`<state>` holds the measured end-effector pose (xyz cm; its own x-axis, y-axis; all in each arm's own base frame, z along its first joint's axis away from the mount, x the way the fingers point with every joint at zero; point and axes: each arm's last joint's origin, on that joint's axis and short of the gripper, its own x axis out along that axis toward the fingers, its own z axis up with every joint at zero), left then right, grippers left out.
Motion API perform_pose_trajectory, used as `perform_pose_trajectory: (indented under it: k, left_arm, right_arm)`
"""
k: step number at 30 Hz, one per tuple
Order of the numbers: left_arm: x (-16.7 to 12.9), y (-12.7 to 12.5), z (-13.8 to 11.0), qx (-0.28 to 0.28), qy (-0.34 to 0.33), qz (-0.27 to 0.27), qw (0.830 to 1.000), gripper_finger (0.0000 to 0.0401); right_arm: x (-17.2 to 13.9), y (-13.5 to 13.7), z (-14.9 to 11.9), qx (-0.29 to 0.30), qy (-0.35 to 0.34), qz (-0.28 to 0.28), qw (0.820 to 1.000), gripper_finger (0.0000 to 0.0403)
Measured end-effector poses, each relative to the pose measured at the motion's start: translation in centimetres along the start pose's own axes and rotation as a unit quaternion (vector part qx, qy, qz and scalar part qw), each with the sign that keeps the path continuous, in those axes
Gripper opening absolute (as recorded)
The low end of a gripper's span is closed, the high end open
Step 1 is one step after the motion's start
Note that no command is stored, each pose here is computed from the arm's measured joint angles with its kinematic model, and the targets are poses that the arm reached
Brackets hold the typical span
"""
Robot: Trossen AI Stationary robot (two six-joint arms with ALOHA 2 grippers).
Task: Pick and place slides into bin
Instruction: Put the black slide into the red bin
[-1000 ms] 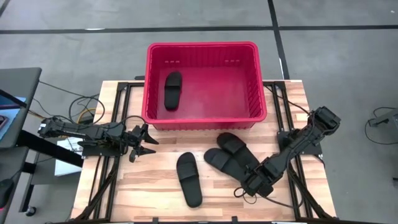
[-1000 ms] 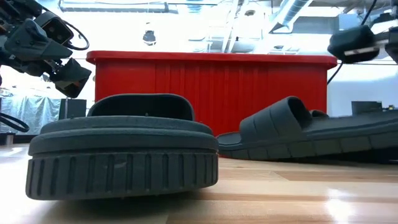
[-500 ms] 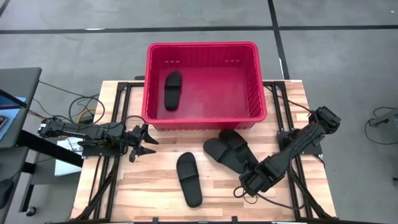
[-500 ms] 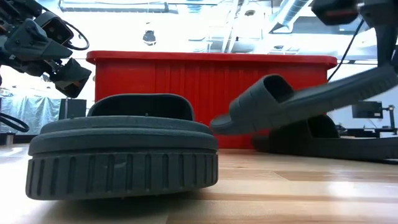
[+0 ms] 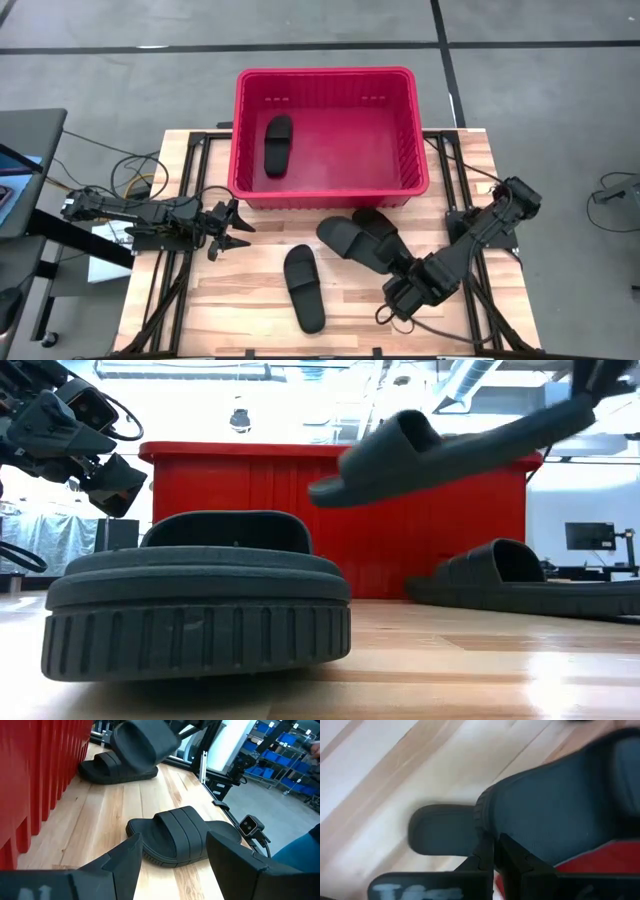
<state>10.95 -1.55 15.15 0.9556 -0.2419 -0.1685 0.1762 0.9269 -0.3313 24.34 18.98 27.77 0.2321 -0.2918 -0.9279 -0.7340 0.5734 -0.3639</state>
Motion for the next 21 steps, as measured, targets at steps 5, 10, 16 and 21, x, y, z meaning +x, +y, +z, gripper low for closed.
perform_pose_trajectory:
  k: [5,10,16,21]
  left_arm:
    - [0.0,0.0,0.0,0.000,0.000,0.000,1.000,0.0211]
    - [0.0,0.0,0.0,0.000,0.000,0.000,1.000,0.0210]
    - [0.0,0.0,0.0,0.000,0.000,0.000,1.000,0.0210]
    - [0.0,0.0,0.0,0.000,0.000,0.000,1.000,0.0210]
  right_arm:
    - [-0.9,-0.6,0.8,-0.064,0.030,-0.006,0.998,0.0000]
    - [-1.7,-1.0,0.5,-0.103,0.065,-0.031,0.992,0.0000]
    - [-2.5,-3.0,0.3,-0.084,0.058,-0.071,0.992,0.0000]
    - [-3.7,-5.4,-0.1,-0.048,0.050,-0.118,0.991,0.0000]
